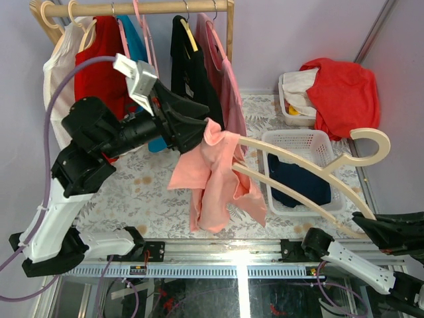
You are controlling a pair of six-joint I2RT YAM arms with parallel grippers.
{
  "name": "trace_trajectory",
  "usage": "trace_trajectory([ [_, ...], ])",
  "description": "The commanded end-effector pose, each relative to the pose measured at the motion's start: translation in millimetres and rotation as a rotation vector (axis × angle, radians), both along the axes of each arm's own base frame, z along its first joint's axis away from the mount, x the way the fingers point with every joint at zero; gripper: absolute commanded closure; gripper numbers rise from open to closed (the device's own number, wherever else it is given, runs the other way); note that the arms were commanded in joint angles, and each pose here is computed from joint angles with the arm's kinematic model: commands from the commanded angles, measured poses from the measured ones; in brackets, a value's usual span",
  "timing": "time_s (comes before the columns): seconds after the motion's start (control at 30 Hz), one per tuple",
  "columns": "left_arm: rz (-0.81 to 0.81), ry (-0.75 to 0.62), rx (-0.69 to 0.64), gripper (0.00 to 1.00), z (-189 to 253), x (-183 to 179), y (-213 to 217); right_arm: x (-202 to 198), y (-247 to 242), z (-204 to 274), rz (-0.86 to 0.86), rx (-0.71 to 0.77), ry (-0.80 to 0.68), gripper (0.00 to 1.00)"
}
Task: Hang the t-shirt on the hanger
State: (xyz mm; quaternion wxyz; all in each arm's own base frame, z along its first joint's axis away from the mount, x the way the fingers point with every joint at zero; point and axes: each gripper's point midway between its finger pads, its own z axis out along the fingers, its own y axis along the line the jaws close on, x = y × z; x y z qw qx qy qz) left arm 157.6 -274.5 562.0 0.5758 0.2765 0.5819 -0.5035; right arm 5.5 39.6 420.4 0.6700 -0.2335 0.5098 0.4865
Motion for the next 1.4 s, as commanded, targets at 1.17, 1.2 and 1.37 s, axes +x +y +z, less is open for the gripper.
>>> trace_trajectory([
  [1.17,0.404,0.344,0.253,0.77,-123,68,10,64,5,-58,-0.262,-0.092,0.245,1.0],
  [1.2,0.416,0.347,0.259,0.74,-124,71,11,63,4,-59,-0.261,-0.089,0.245,1.0],
  [1.37,0.416,0.349,0.28,0.56,-132,72,9,65,6,-65,-0.266,-0.082,0.257,1.0],
])
